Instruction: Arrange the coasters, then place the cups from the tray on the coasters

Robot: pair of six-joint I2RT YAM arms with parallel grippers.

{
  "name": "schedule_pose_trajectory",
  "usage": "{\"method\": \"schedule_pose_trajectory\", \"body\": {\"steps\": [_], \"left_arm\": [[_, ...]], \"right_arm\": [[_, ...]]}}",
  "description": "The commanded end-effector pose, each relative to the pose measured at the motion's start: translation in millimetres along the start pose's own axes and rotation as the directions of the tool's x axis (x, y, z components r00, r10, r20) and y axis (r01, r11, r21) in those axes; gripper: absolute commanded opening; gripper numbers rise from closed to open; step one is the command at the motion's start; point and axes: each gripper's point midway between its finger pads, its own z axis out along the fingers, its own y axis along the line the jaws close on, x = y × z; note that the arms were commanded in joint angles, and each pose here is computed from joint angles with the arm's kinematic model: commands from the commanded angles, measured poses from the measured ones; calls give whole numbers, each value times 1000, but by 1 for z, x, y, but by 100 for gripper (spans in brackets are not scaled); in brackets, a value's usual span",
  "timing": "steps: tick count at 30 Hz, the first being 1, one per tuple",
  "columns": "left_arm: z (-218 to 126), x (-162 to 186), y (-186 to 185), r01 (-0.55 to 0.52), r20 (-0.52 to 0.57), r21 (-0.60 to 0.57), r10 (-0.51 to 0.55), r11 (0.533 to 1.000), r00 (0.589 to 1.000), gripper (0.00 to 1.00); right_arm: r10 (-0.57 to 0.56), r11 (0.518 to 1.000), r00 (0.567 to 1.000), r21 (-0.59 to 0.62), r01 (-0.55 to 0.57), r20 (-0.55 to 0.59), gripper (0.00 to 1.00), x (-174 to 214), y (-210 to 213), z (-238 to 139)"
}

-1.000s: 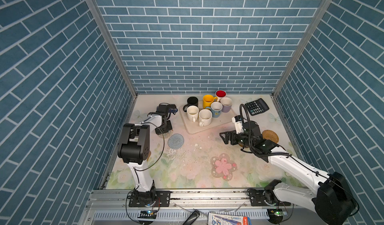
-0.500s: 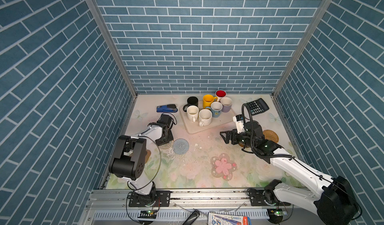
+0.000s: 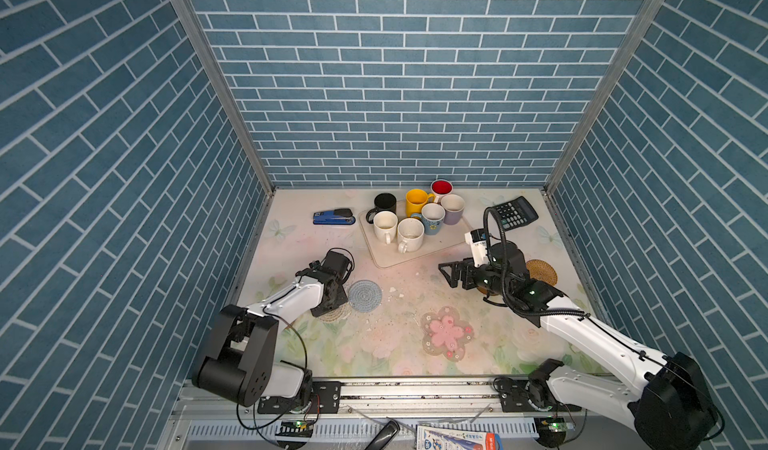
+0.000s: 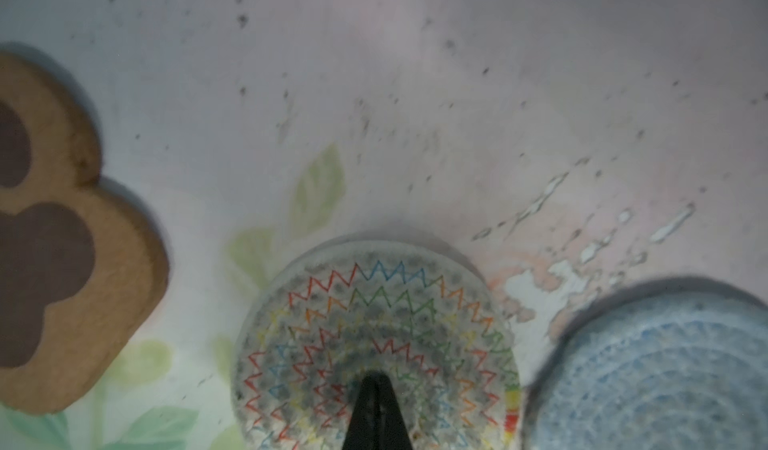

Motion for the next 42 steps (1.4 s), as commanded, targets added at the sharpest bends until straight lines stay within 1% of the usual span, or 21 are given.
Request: {"method": "schedule_pose_trajectory", "body": {"steps": [1,6,16,20,24,29,36,39,40,42], "left_arm": [[-4,20,31,33,-30,-100,-36,994,999,0],[-8,25,40,52,-12,-101,-53,994,998,0],[-3,19,32,45,-22,-99,-48,994,999,0],[4,18,42,73,-32,-119,-77,990,996,0],[7,17,53,125,-32,-120,-130,985,991,0],[3,13,63,155,-9,-124,-158,980,987,0],[3,10,59,155,-18,-101,-157,983,987,0],[-2,3,48,139,-15,-55,-140,989,990,0],[-5,0,47,134,-14,-49,-135,990,991,1],[-18,-10,41,116,0,-31,-116,993,993,10]], "right_arm": [[18,1000,1000,-18,-18,5,98,3,2,-1],[25,999,1000,-29,-25,3,99,4,4,0],[24,999,1000,-21,-24,0,99,5,2,1],[24,999,1000,-21,-24,1,99,4,2,1],[25,999,1000,-21,-25,-4,99,6,2,3],[25,1000,1000,-18,-25,-8,99,6,1,4],[24,1000,1000,-13,-25,-17,98,8,0,7],[25,1000,1000,-7,-26,-17,98,8,-1,7],[23,1000,1000,-7,-23,-16,97,8,-2,7],[15,1000,1000,8,-15,-22,98,9,-4,8]]}}
